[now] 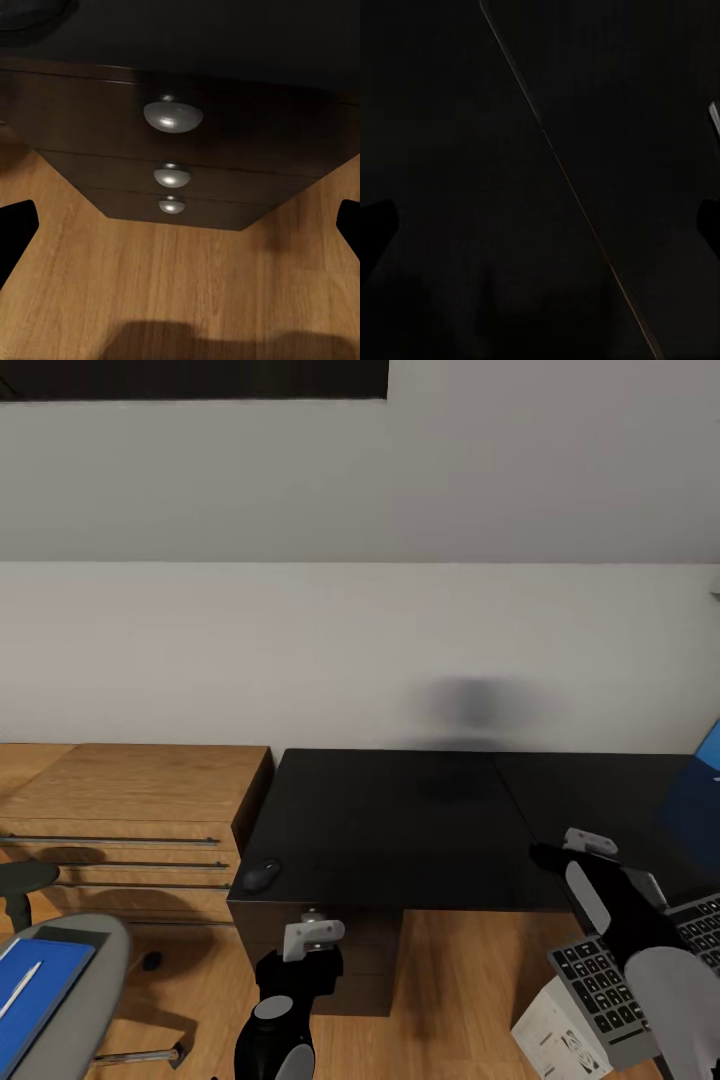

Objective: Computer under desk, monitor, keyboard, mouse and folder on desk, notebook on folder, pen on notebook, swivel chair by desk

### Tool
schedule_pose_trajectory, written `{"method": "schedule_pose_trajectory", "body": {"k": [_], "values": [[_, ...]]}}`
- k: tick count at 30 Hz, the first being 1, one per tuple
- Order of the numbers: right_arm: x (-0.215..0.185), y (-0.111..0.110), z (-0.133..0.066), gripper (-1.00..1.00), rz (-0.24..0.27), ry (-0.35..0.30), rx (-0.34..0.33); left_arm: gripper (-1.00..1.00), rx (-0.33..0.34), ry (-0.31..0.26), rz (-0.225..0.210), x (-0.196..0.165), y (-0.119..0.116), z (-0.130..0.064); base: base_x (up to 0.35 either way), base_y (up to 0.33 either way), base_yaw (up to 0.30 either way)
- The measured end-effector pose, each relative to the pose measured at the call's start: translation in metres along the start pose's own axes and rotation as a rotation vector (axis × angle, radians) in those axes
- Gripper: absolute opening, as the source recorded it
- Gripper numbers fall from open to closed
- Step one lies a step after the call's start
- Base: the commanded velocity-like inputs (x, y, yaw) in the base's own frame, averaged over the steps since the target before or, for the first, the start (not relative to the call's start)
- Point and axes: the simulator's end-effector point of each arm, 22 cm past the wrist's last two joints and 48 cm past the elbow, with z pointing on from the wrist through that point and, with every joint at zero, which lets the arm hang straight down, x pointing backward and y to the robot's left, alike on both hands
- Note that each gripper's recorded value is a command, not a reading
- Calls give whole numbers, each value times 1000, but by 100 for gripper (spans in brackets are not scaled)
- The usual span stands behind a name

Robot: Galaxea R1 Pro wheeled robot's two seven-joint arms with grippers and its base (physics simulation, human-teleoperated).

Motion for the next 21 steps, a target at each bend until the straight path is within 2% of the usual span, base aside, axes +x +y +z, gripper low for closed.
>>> {"method": "schedule_pose_trajectory", "body": {"k": [7, 15, 21], "values": [[4, 1, -11, 100, -19, -10, 11, 100, -1, 0, 0, 0, 1, 0, 0, 0, 0], [7, -6, -33, 100, -52, -64, 69, 100, -2, -1, 0, 0, 1, 0, 0, 0, 0], [17, 22, -55, 100, -50, -100, 39, 100, -3, -1, 0, 0, 1, 0, 0, 0, 0]]}}
